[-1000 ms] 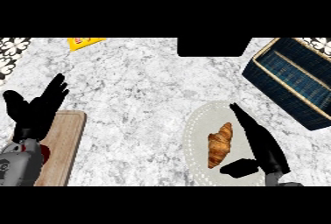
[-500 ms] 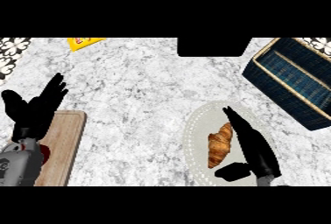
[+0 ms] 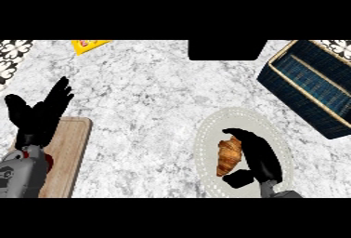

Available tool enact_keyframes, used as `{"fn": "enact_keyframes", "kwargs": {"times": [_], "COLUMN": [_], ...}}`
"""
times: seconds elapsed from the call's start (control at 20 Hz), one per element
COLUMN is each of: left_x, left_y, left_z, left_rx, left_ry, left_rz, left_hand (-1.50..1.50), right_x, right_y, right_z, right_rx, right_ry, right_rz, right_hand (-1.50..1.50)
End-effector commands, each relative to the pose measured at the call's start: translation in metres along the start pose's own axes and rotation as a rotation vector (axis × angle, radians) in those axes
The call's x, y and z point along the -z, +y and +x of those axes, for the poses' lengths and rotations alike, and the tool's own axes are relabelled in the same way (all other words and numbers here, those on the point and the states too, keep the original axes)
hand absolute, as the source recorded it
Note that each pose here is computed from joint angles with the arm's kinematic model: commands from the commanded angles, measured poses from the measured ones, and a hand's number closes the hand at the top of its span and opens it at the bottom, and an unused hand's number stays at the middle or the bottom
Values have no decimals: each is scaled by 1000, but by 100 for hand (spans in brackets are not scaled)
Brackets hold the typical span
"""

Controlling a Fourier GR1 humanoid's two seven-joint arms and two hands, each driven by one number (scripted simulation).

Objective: Pick the croissant from the placemat and place it in the basket

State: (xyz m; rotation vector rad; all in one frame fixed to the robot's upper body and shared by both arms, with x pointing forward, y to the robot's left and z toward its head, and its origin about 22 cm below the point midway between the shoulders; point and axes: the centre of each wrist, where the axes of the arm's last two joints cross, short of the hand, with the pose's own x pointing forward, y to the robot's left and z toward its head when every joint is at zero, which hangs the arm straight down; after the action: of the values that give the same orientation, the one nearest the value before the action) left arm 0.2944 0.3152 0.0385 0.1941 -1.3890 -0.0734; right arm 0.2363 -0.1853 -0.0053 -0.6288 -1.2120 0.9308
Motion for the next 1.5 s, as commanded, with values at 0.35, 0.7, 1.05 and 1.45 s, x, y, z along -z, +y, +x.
{"fn": "enact_keyframes", "kwargs": {"times": [0.35,0.7,1.05,1.45], "left_x": [3,10,5,10], "left_y": [-12,-20,-35,-21], "left_z": [-14,13,7,9], "left_rx": [-6,-1,16,5], "left_ry": [4,-5,-27,-21], "left_rz": [8,-73,-101,-45], "left_hand": [0,0,0,0], "right_x": [16,71,100,81], "right_y": [12,-22,-22,-71], "right_z": [16,125,177,253], "right_rx": [-93,34,144,393], "right_ry": [-11,311,363,27], "right_rz": [38,-172,-245,-592], "right_hand": [150,150,150,150]}}
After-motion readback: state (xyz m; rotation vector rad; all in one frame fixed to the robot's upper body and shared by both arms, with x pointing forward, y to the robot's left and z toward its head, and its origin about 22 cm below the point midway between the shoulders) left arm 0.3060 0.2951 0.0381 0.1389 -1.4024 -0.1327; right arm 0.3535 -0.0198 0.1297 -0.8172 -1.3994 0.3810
